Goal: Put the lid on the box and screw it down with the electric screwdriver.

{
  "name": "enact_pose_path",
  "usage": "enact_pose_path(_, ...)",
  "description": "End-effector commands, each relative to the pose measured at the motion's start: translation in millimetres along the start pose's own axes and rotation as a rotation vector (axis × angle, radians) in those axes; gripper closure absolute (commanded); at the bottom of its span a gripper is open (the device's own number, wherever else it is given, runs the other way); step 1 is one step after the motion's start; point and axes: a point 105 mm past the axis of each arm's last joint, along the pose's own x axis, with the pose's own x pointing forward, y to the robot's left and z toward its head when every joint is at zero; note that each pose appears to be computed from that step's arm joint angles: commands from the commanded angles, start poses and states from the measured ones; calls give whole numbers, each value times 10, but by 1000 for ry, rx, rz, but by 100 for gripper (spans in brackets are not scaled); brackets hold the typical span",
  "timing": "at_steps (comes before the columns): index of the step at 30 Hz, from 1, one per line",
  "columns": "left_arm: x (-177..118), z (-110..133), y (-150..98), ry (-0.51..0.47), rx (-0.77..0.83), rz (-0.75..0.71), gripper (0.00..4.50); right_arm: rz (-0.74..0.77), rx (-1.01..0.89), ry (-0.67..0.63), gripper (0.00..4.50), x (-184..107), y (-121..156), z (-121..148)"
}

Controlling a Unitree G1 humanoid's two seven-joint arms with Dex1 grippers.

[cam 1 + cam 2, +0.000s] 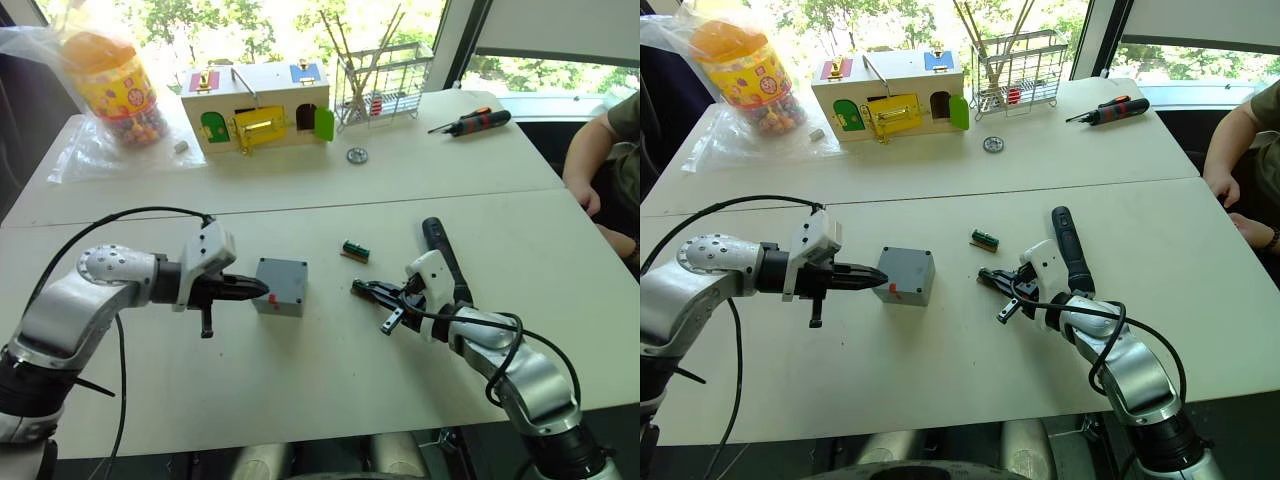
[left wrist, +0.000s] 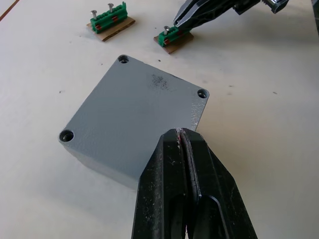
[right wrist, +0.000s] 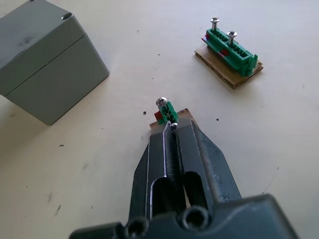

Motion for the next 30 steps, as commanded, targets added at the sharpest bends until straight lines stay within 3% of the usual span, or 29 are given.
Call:
enact_pose_path(1, -123, 135, 128, -62, 1, 58, 450, -11, -6, -81, 441, -60, -23, 209)
enact_pose_path(10, -190, 81, 235, -89, -46, 113, 450, 39, -7, -158, 441, -142, 0, 530)
enact_pose_path(15, -275, -79, 228, -47, -81, 149, 450, 160, 27, -239, 441, 80, 196, 828)
enact_pose_path(30, -342, -189, 147, -38, -118, 217, 450, 279, 41, -269, 441, 523, 484, 909)
